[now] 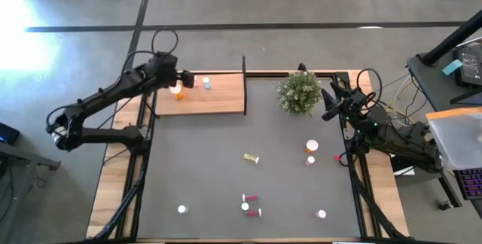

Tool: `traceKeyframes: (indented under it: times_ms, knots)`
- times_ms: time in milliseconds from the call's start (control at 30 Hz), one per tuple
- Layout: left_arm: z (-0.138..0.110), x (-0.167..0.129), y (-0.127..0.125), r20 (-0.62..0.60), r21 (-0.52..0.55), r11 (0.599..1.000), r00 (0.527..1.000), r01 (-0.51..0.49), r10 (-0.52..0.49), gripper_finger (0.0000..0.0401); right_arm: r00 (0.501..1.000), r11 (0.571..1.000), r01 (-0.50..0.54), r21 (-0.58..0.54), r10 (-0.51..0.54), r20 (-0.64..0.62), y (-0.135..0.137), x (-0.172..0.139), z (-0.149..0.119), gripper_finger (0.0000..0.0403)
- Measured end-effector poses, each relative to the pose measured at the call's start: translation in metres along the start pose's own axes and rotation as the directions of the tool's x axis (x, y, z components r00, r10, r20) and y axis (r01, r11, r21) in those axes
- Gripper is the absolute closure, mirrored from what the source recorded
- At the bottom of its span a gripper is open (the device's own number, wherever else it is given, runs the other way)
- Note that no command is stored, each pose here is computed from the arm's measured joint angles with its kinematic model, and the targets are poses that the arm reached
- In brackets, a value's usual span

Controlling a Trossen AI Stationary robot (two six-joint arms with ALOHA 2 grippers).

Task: Pick and place medicine bottles onto shelf by color
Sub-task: Move the top small pink pill bottle to the center of the table

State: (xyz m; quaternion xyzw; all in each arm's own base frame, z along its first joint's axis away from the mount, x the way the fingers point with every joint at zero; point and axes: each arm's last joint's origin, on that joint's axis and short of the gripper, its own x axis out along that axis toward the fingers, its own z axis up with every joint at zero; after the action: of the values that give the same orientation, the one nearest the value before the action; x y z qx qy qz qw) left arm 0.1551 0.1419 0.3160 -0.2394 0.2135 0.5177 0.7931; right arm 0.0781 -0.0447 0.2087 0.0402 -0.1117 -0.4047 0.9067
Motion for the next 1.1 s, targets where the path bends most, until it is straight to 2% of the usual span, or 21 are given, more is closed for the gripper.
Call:
traceKeyframes:
  times_ms: [133,300,500,600,733,800,833,867,900,933,1000,1100]
  knots:
    - [0.016,-0.013,-0.015,0.134,0.005,0.985,0.976,0.173,-0.172,0.0118,1.0,1.0,-0.001,0.0,0.001,0.0,0.0,0.0,0.0,0.0154]
    - [0.032,-0.026,-0.035,0.262,0.113,0.921,0.883,0.372,-0.389,0.0118,1.0,1.0,0.0,0.0,0.0,0.0,0.0,0.0,0.0,0.0154]
    - [0.036,-0.036,-0.049,0.317,0.22,0.857,0.797,0.466,-0.514,0.0118,1.0,1.0,0.0,0.0,0.0,0.0,0.0,0.0,0.0,0.0154]
    - [0.038,-0.042,-0.056,0.335,0.255,0.8,0.727,0.543,-0.6,0.0118,1.0,1.0,0.0,0.0,0.0,0.0,0.0,0.0,0.0,0.0154]
    - [0.041,-0.051,-0.069,0.366,0.309,0.702,0.601,0.642,-0.71,0.0118,1.0,1.0,0.0,0.0,0.0,0.0,0.0,0.0,0.0,0.0154]
    - [0.043,-0.054,-0.075,0.393,0.322,0.675,0.554,0.664,-0.734,0.0118,1.0,1.0,0.0,0.0,0.0,0.0,0.0,0.0,0.0,0.0154]
    - [0.043,-0.056,-0.078,0.405,0.329,0.662,0.532,0.674,-0.743,0.0118,1.0,1.0,0.0,-0.019,0.0,0.001,0.0,0.0,0.0,0.0154]
    - [0.043,-0.057,-0.08,0.412,0.335,0.65,0.514,0.682,-0.752,0.0118,1.0,0.994,0.007,-0.109,-0.006,0.008,0.0,0.0,0.001,0.0154]
    - [0.043,-0.058,-0.083,0.421,0.341,0.639,0.496,0.689,-0.759,0.0118,1.0,0.974,0.024,-0.226,-0.021,0.017,-0.001,0.0,0.002,0.0154]
    - [0.044,-0.059,-0.085,0.431,0.346,0.629,0.478,0.696,-0.765,0.0118,0.999,0.935,0.037,-0.353,-0.032,0.02,-0.001,0.0,0.002,0.0154]
    - [0.045,-0.062,-0.09,0.457,0.356,0.607,0.435,0.71,-0.776,0.0118,0.999,0.824,0.041,-0.564,-0.038,0.017,-0.001,0.0,0.002,0.0154]
    - [0.047,-0.064,-0.096,0.494,0.348,0.573,0.374,0.742,-0.785,0.0118,0.994,0.649,0.088,-0.756,-0.102,0.028,-0.003,0.0,0.002,0.0154]
